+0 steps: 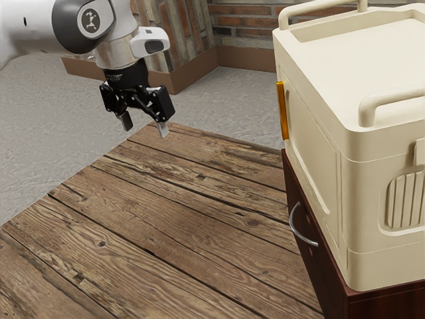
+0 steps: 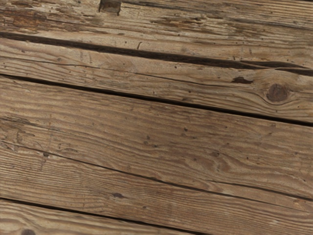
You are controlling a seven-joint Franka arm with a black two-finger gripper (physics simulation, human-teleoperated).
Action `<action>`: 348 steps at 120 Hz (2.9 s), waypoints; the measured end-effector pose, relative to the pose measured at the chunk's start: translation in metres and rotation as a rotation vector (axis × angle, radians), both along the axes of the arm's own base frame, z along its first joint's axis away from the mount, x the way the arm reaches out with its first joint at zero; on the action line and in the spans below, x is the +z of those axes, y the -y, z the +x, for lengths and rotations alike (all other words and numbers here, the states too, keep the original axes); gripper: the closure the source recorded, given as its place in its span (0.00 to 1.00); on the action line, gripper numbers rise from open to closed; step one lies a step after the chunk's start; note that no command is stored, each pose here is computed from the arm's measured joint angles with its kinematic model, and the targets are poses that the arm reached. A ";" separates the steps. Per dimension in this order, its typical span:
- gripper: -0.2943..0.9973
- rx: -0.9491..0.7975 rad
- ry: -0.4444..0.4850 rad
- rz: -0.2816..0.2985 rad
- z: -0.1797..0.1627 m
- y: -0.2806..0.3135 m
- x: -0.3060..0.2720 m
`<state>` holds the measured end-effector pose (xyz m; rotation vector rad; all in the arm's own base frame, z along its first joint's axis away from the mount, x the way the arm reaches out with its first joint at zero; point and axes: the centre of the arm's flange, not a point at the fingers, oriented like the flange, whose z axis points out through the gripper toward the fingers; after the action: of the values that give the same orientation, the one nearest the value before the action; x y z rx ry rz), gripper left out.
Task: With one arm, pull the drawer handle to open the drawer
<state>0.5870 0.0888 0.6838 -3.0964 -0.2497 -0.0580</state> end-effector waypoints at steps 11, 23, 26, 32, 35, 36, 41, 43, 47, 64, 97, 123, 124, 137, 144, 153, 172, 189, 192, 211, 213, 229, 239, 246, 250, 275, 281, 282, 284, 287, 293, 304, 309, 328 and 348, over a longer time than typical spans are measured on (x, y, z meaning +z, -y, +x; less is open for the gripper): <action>0.23 0.020 0.003 -0.019 -0.002 -0.012 0.000; 0.23 0.026 0.008 -0.038 -0.004 -0.016 0.001; 0.23 0.027 0.013 -0.042 -0.005 -0.016 0.004; 0.23 0.034 0.038 -0.054 -0.015 -0.017 0.019; 0.23 0.037 0.050 -0.059 -0.020 -0.018 0.027; 0.23 0.039 0.054 -0.060 -0.021 -0.019 0.029; 0.23 0.044 0.078 -0.070 -0.032 -0.020 0.042; 0.23 0.047 0.093 -0.075 -0.038 -0.020 0.051; 0.23 0.058 0.130 -0.090 -0.055 -0.022 0.072; 0.23 0.196 0.165 -0.158 -0.102 -0.045 0.108; 0.25 0.377 0.029 -0.325 -0.116 -0.020 0.065; 0.29 0.267 -0.017 -0.296 -0.118 0.121 0.025; 0.29 0.274 -0.017 -0.295 -0.118 0.120 0.023; 0.30 0.356 -0.001 -0.294 -0.116 0.117 0.003; 0.31 0.396 0.007 -0.293 -0.115 0.119 -0.014; 0.31 0.443 0.033 -0.295 -0.108 0.120 -0.035; 0.30 0.523 0.141 -0.316 -0.092 0.116 -0.050; 0.30 0.569 0.224 -0.386 -0.079 0.130 -0.065; 0.30 0.574 0.237 -0.399 -0.078 0.134 -0.066; 0.32 0.576 0.276 -0.508 -0.096 0.175 -0.065; 0.32 0.579 0.276 -0.515 -0.097 0.177 -0.066; 0.36 0.613 0.297 -0.555 -0.096 0.187 -0.079; 0.40 0.642 0.312 -0.572 -0.088 0.188 -0.088; 0.42 0.661 0.318 -0.581 -0.083 0.188 -0.095; 0.43 0.671 0.318 -0.582 -0.080 0.188 -0.100; 0.48 0.676 0.326 -0.596 -0.075 0.204 -0.109; 0.49 0.666 0.319 -0.601 -0.076 0.214 -0.111; 0.49 0.665 0.317 -0.601 -0.076 0.216 -0.112; 0.49 0.664 0.313 -0.601 -0.076 0.218 -0.115; 0.50 0.662 0.307 -0.600 -0.076 0.222 -0.118; 0.51 0.660 0.299 -0.600 -0.075 0.227 -0.122; 0.54 0.669 0.286 -0.601 -0.072 0.230 -0.130; 0.55 0.679 0.273 -0.607 -0.070 0.232 -0.135; 0.55 0.682 0.247 -0.628 -0.072 0.246 -0.140; 0.55 0.687 0.243 -0.633 -0.072 0.247 -0.141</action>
<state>0.5154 -0.1582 0.5430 -3.3517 -1.5924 -0.4001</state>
